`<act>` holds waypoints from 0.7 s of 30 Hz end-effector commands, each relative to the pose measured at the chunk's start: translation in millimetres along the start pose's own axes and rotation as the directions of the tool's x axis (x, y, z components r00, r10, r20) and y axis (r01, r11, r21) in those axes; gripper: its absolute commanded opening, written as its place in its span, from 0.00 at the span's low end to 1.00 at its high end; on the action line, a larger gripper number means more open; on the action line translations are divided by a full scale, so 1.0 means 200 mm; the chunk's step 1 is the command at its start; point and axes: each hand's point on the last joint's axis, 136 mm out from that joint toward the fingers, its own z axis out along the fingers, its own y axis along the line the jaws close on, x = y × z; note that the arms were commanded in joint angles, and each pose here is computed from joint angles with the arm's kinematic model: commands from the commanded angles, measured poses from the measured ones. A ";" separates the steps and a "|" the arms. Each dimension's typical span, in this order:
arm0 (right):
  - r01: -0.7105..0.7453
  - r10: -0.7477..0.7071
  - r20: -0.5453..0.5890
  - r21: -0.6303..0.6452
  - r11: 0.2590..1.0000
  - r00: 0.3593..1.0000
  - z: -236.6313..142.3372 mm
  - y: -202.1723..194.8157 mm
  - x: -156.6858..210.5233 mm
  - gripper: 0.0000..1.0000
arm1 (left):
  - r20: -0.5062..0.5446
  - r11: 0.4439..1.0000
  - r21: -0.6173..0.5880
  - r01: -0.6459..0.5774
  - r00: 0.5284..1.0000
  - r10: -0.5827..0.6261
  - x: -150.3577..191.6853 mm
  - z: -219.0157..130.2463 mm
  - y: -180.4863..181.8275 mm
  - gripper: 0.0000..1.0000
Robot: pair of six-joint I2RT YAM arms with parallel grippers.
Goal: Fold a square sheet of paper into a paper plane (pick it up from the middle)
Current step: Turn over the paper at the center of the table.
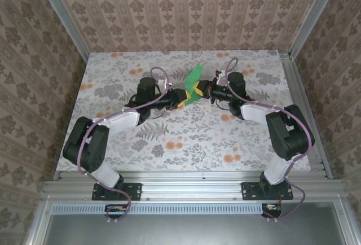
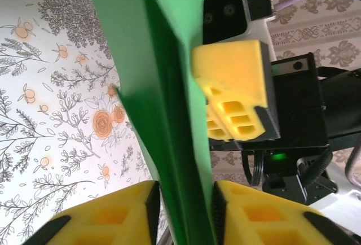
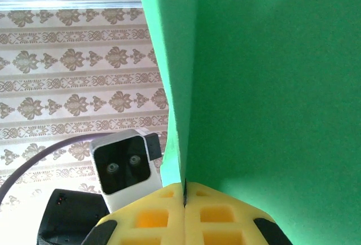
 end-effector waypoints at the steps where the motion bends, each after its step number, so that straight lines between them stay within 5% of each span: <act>1: 0.031 -0.031 -0.005 -0.036 0.999 0.999 -0.02 0.07 0.03 0.00 | -0.019 0.998 0.053 -0.036 0.999 0.037 -0.01 0.02 -0.07 0.29; 14: 0.033 -0.033 -0.008 -0.007 0.999 0.999 -0.02 0.02 0.04 0.00 | -0.045 0.999 0.008 -0.046 0.998 0.046 0.01 0.00 -0.03 0.07; 21: 0.078 -0.078 0.001 0.096 0.992 0.997 -0.08 -0.06 0.01 0.25 | -0.070 0.992 -0.068 -0.103 0.993 0.098 0.02 -0.05 -0.01 0.02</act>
